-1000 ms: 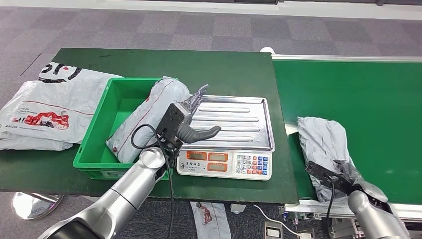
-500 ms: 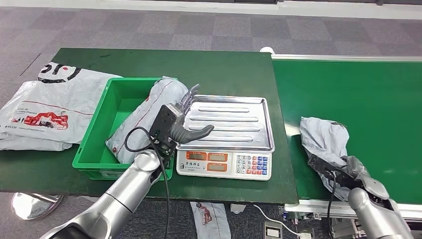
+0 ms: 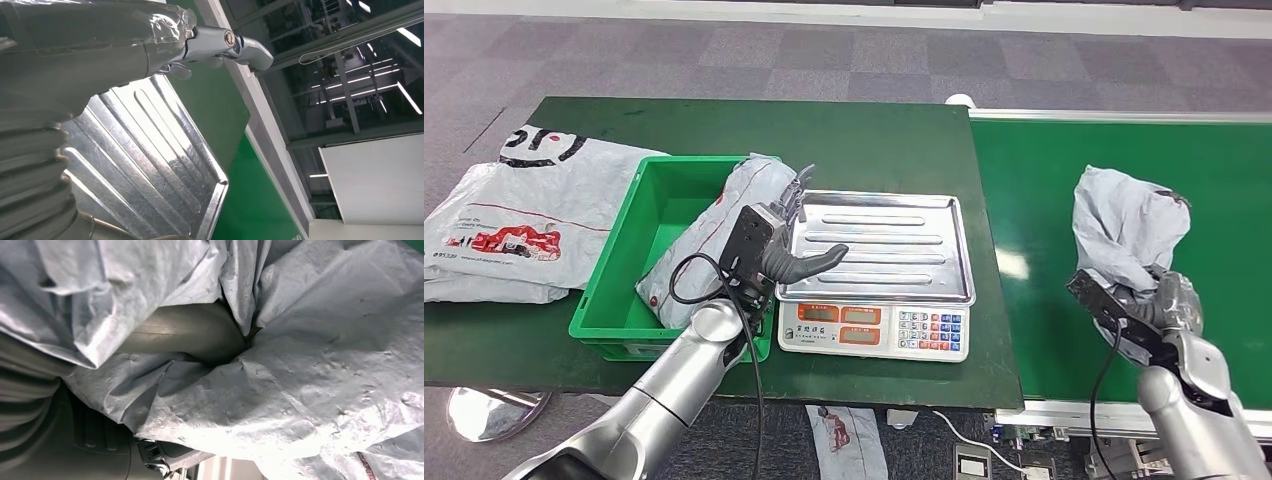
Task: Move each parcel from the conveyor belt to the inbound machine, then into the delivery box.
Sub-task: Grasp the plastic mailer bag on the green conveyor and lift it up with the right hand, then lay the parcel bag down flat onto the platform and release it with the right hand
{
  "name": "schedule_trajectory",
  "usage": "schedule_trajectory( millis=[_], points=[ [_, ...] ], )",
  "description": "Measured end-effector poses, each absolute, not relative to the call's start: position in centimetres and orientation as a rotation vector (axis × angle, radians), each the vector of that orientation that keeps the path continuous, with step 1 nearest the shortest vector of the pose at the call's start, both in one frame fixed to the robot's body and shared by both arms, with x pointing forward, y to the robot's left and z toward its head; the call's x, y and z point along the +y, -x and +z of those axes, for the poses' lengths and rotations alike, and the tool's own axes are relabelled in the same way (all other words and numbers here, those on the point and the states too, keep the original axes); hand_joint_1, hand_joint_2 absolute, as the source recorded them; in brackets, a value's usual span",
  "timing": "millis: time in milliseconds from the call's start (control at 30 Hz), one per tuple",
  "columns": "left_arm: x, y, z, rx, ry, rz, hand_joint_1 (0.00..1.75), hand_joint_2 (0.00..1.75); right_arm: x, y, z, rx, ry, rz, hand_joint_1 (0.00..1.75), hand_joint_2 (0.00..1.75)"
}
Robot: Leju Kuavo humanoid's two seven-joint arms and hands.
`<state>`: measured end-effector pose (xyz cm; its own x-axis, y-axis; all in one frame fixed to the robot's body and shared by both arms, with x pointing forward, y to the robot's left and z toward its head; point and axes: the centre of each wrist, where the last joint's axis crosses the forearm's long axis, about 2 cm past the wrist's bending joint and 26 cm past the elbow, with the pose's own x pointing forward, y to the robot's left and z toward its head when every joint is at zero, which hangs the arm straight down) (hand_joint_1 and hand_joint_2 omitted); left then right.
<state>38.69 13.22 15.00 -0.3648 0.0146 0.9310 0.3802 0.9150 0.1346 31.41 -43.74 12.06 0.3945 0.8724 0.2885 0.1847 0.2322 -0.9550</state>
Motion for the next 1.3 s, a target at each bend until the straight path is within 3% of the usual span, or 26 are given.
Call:
schedule_trajectory(
  millis=[433,833,967,1133,1300],
  points=[
    [12.6,-39.0,15.5,-1.936,0.295,-0.375,0.00,1.75,-42.8,-32.8,16.1,-1.636,1.424,0.385,1.75,1.75],
    [10.4,-39.5,17.2,-1.955,0.338,-0.379,0.00,1.75,-32.4,-40.6,18.7,-1.669,1.210,0.518,1.75,1.75],
    [9.9,-39.6,17.7,-1.963,0.341,-0.381,0.00,1.75,-29.6,-41.4,18.6,-1.662,1.040,0.604,1.75,1.75],
    [9.8,-39.8,17.9,-1.966,0.346,-0.378,0.00,1.75,-26.0,-42.0,18.0,-1.648,0.512,0.705,1.75,1.75],
    [9.8,-39.8,17.8,-1.965,0.349,-0.373,0.00,1.75,-24.6,-42.0,18.0,-1.652,0.410,0.704,1.75,1.75]
  ],
)
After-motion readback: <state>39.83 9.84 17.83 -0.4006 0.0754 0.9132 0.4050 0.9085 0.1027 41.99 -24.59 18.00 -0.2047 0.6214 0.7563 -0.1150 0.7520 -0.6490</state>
